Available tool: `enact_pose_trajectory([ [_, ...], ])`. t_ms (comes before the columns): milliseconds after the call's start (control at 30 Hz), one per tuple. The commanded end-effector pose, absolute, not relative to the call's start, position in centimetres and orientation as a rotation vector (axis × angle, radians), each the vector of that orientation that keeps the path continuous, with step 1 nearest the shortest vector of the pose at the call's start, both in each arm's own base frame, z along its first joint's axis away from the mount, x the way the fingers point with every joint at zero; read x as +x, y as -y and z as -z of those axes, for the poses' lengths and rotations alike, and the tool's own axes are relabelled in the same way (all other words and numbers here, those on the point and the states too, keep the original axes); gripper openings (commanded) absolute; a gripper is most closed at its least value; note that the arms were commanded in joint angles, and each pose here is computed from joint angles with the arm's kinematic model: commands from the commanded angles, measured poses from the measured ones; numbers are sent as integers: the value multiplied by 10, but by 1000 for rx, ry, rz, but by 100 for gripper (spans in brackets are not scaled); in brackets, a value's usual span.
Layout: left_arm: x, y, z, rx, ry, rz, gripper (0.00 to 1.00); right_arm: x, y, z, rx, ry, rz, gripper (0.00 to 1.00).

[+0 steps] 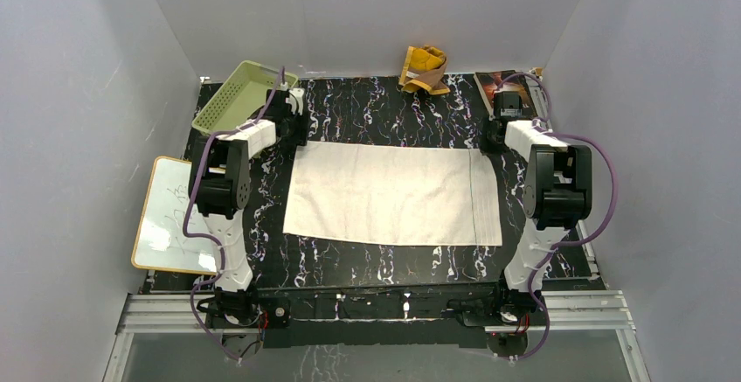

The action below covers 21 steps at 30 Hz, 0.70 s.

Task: Roll the towels
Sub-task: Fold the towel at the center of the board.

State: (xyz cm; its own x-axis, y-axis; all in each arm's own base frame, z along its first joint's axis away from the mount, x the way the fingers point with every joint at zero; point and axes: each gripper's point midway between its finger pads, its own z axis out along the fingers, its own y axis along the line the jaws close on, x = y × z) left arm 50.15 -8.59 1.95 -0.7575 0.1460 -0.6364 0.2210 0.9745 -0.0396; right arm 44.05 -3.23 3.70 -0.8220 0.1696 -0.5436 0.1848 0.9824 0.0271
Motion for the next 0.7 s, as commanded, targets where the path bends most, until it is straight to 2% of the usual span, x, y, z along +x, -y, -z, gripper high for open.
enact_pose_trajectory([
  [0,475,84,6,322,-2514,79,48,452,32,-69,260,-2464,9,0],
  [100,467,83,15,336,-2539,76,40,451,30,-72,264,-2456,-5,0],
  [167,463,85,20,343,-2552,100,11,451,29,-73,277,-2450,-15,0],
  [200,460,87,23,341,-2556,115,0,451,28,-75,284,-2445,-21,0],
  [400,466,99,1,296,-2490,255,0,458,24,-84,315,-2412,-59,0],
  [667,506,61,-111,168,-2225,215,0,483,26,-132,361,-2260,-81,0],
])
